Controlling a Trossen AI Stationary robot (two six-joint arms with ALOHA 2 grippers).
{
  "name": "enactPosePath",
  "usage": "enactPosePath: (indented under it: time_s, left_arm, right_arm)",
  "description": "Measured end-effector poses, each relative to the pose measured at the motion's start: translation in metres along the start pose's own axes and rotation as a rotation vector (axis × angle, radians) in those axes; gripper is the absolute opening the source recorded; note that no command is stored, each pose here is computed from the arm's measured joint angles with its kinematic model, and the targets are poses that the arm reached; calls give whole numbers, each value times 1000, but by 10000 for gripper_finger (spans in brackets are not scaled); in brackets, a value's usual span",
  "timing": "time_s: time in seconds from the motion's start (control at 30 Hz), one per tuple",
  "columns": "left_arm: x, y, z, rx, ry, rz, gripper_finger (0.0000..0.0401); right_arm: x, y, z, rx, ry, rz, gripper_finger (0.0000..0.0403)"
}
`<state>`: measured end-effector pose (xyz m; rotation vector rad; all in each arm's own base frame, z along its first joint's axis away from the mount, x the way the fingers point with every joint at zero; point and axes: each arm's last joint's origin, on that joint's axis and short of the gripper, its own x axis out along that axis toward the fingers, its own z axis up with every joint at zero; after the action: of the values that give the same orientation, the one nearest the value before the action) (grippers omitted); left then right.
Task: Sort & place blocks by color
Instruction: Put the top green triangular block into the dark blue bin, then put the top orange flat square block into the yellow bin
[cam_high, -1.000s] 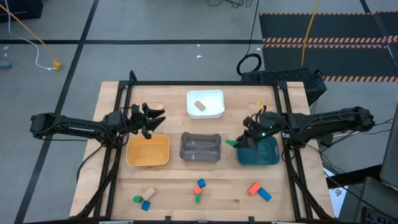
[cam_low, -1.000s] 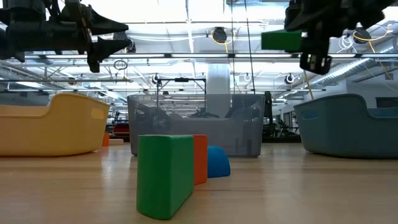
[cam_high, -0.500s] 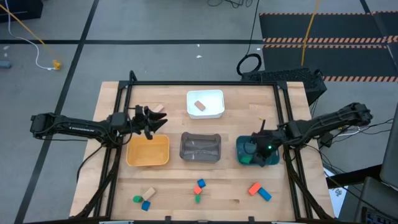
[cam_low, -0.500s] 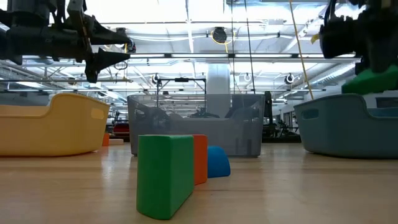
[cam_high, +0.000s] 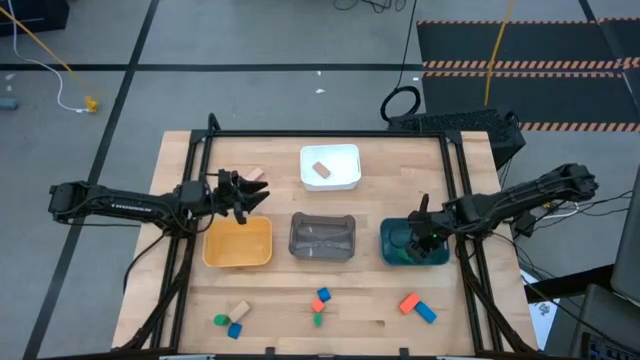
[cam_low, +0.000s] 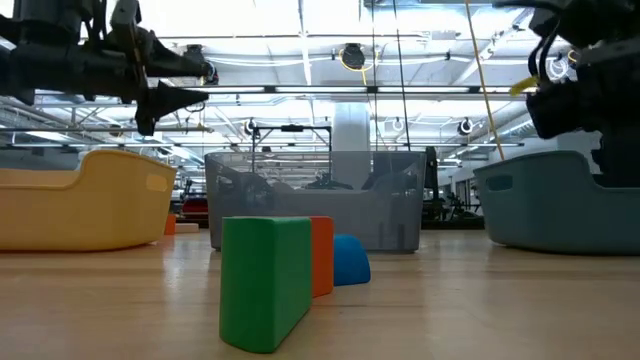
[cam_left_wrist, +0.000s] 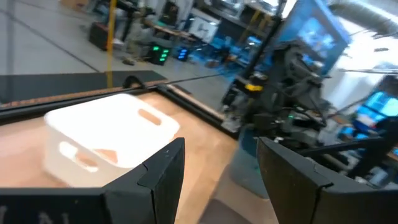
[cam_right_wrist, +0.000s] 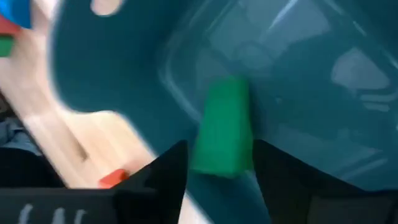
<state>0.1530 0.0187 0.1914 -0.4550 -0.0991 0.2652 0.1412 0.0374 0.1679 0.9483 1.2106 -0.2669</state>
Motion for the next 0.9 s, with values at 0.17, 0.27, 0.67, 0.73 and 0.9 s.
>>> enactPosePath:
  time_s: [0.17,0.27,0.67,0.73,0.9]
  left_arm:
    - [0,5,-1,2,-12,101,200]
    - [1,8,1,-12,-14,136,200]
    - [19,-7,51,197,319,319,200]
    - [20,-5,56,261,367,351,200]
    - [23,11,54,359,476,414,200]
  right_arm:
    - [2,-3,0,16,3,-2,191]
    - [0,-3,-1,40,3,20,190]
    - [-15,16,9,-46,-221,243,185]
    - [-18,19,14,-63,-296,272,185]
    - [-25,20,27,-114,-417,310,185]
